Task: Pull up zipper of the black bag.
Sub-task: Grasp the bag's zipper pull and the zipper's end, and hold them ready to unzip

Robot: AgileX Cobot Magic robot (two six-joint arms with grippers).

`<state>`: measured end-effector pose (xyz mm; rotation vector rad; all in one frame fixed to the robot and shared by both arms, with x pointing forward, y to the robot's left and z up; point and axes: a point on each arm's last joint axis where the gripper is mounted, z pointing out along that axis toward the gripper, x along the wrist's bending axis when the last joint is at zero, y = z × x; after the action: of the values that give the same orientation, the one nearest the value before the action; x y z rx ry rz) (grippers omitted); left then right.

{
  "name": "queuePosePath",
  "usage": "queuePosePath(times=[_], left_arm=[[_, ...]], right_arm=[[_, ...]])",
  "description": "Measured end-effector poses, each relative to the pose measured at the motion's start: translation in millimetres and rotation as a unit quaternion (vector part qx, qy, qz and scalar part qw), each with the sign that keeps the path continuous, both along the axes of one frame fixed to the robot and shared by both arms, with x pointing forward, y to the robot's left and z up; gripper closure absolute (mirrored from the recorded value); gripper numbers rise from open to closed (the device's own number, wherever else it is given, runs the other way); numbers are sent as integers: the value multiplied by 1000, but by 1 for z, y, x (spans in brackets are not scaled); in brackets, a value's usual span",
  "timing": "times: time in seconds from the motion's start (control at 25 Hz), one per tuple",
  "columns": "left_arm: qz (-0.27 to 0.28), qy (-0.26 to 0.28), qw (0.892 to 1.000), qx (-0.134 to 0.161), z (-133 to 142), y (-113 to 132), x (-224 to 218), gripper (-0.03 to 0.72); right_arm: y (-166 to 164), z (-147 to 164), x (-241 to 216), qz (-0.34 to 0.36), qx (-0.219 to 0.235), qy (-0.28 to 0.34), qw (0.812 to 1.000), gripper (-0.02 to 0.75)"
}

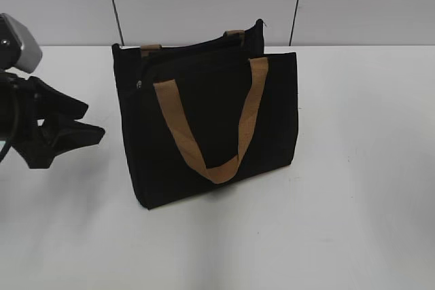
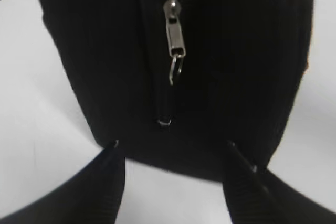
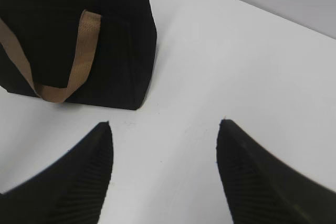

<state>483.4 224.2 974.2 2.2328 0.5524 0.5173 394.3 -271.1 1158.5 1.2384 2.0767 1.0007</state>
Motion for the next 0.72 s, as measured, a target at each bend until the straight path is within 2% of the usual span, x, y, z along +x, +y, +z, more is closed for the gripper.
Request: queuePosePath(times=[0.12,0.32,0.72], left_arm=[[-24,-2,1000,-10,-5,-6,17,243],[-33,12,999,-28,-16,-12,40,243],[-44,32,997,-51,-30,-19,55,243]], right_arm=[[0,0,0,0,0,-2,1000,254],[0,0,0,0,0,-3,1000,254],[0,0,0,2,-1,-4,1000,254]])
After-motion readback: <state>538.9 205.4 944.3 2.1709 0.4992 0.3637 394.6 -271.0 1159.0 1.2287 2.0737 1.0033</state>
